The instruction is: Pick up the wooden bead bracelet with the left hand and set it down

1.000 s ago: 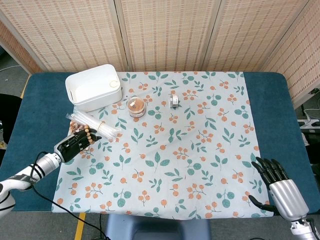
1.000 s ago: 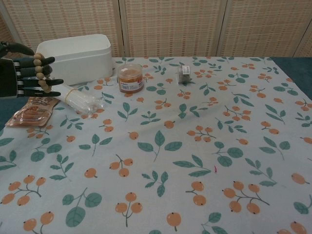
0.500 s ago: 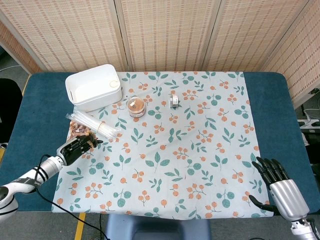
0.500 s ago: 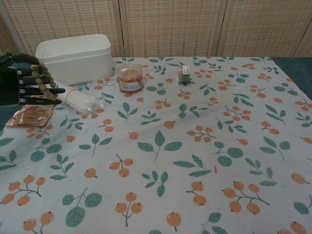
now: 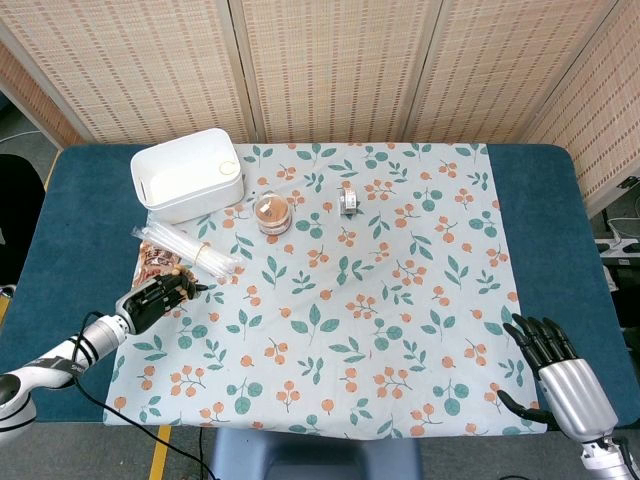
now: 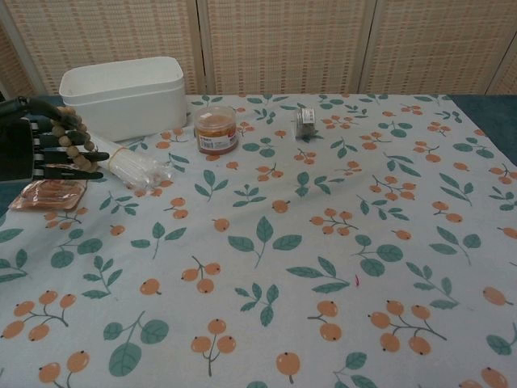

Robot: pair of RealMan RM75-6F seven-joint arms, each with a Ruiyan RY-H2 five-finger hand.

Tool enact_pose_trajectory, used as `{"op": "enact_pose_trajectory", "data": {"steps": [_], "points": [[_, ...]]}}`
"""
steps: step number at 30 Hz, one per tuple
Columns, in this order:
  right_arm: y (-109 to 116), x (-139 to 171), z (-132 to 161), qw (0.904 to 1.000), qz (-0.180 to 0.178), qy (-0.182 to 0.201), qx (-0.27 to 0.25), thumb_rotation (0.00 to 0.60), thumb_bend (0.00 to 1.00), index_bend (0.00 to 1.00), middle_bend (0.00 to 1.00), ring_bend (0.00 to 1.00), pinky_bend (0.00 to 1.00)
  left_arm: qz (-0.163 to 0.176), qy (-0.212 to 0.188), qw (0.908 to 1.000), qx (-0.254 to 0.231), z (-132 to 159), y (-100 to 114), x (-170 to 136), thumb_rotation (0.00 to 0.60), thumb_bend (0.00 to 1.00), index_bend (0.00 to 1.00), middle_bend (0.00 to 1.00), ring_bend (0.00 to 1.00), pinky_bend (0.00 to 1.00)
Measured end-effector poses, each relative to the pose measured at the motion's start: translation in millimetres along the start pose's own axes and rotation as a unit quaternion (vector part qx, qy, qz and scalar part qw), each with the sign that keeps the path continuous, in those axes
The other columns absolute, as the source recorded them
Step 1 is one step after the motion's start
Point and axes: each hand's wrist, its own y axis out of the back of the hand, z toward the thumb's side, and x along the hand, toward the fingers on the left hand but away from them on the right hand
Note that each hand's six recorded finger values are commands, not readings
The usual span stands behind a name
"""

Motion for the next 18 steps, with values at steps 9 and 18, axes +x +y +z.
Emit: {"op": "enact_pose_trajectory", "data": {"steps": [9, 18], "points": [[1.5, 0.3, -0.8, 1.0000, -0.003, -0.001, -0.001, 0.432, 0.20, 0.00, 0.00, 0.00, 0.00, -0.020, -0.002, 0.9997, 0.011, -0.7, -7.3, -0.2, 0.436, 1.00, 0.47, 0.52, 0.22, 0.01], [2.3, 0.1, -1.5, 1.0000, -0.004, -0.002, -0.002, 0.433, 0.20, 0.00, 0.00, 0.00, 0.00, -0.057, -0.001, 0.9951, 0.080, -6.4, -17.9, -1.4, 0.600, 1.00, 0.33, 0.33, 0.10, 0.00]]}}
